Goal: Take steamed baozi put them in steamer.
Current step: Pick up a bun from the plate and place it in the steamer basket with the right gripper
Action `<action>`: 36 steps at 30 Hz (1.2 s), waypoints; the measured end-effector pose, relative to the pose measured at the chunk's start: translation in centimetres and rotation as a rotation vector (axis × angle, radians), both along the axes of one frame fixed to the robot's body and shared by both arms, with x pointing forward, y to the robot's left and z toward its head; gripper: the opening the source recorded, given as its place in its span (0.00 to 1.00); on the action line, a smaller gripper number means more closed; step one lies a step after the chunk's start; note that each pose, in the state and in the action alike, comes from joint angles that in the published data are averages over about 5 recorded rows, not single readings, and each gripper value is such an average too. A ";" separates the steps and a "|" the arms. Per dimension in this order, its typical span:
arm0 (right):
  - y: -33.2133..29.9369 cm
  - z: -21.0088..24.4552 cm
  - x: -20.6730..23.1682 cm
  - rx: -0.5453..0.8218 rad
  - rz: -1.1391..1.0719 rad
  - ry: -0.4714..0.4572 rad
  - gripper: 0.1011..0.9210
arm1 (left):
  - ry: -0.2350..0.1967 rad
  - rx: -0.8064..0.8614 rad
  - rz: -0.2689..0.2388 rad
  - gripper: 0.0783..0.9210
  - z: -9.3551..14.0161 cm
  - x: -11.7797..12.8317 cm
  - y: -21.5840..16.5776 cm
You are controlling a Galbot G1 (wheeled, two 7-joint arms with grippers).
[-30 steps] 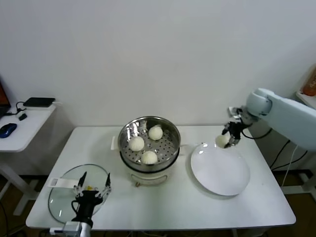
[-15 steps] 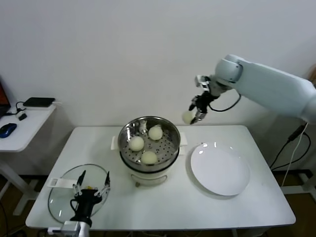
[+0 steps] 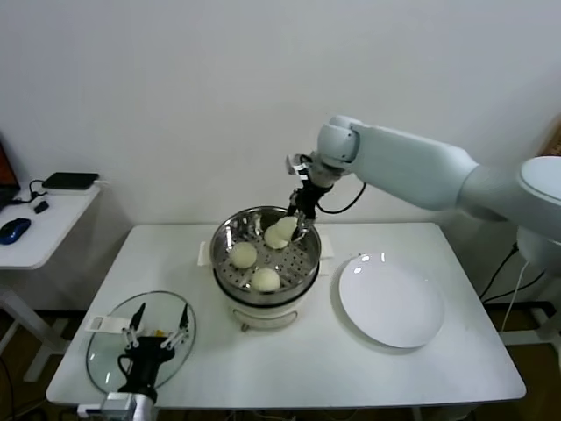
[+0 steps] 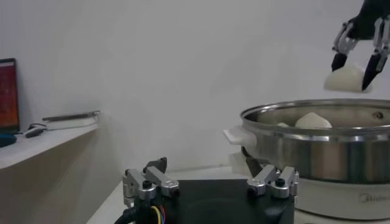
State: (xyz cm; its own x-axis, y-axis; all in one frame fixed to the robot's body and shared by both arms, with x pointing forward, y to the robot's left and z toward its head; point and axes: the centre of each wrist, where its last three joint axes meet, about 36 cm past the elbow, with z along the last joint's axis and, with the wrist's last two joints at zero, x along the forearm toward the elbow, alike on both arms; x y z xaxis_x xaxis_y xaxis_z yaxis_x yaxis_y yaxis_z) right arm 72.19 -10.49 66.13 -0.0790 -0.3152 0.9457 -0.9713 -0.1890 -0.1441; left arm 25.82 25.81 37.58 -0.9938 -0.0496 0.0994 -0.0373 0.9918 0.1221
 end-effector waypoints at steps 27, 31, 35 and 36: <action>0.9 -7.0 -0.4 -0.048 0.028 0.080 0.66 | 0.009 0.000 0.005 0.88 -0.4 -0.1 0.2; 0.7 -7.3 -0.4 -0.052 0.027 0.080 0.66 | 0.008 -0.001 0.005 0.88 -0.4 0.0 0.2; 0.7 -7.5 -0.4 -0.055 0.027 0.080 0.67 | 0.006 -0.001 0.005 0.88 -0.4 0.1 0.2; 0.6 -7.5 -0.4 -0.055 0.027 0.079 0.67 | 0.006 -0.001 0.005 0.88 -0.4 0.1 0.2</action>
State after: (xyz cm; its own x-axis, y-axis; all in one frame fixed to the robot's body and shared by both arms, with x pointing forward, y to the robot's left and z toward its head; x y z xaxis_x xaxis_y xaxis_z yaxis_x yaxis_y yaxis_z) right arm 71.84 -9.84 58.62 0.0047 -0.2638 0.9646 -0.9737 -0.2209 -0.0557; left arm 25.89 25.99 37.23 -0.9929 -0.0545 0.1055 -0.0415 0.9917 0.1218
